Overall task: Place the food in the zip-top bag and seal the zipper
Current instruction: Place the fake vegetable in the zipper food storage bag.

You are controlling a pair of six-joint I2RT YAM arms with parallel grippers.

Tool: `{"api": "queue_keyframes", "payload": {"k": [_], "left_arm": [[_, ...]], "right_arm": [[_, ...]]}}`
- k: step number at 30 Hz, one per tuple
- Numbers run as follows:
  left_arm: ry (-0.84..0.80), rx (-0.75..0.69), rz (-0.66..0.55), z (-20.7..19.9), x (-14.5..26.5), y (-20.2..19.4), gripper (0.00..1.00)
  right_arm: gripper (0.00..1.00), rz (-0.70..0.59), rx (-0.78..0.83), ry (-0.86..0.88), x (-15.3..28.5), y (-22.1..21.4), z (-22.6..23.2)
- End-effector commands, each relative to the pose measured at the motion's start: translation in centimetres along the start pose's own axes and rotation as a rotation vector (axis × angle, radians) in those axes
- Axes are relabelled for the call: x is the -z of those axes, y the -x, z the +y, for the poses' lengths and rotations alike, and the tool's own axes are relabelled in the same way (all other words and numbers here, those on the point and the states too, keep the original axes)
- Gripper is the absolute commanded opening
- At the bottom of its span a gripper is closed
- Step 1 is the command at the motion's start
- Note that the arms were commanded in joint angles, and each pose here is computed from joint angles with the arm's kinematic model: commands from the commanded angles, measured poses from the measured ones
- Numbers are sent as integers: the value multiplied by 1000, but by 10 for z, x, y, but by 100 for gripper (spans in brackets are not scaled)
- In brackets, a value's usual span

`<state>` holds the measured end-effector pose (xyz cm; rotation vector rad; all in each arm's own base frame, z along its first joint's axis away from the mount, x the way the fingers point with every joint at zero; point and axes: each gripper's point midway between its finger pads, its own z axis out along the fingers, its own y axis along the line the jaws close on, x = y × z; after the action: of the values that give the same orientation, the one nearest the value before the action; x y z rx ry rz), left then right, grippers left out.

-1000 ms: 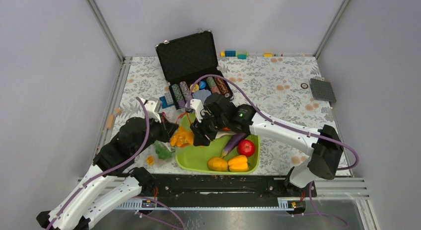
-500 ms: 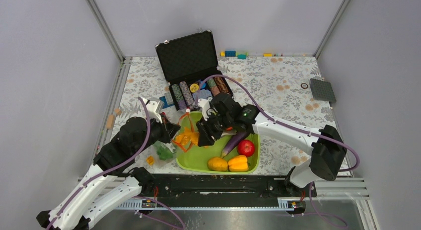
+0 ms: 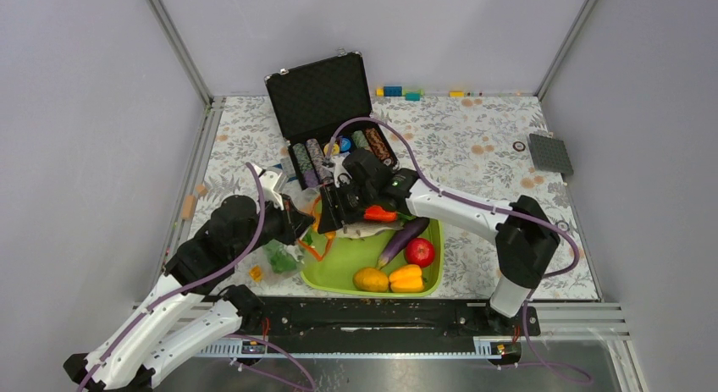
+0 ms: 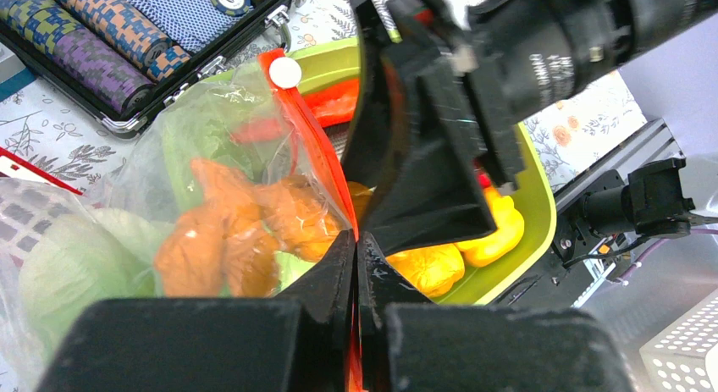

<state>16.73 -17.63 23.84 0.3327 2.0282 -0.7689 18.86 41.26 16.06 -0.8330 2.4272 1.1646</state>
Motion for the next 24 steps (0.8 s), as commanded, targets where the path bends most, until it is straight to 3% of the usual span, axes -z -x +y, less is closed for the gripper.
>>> {"api": "queue_keyframes", "payload": {"k": [1, 6, 12, 24], "left_arm": [[-84, -18, -80, -17, 0, 22, 0], [-65, -12, -95, -14, 1, 24, 0], [-20, 6, -140, -7, 5, 31, 0], [152, 74, -262, 24, 24, 46, 0]], "right_arm": [[36, -121, -202, -58, -6, 33, 1], [57, -207, -296, -20, -10, 45, 11], [86, -214, -226, 28, -3, 46, 27], [96, -267, 40, 47, 45, 35, 41]]}}
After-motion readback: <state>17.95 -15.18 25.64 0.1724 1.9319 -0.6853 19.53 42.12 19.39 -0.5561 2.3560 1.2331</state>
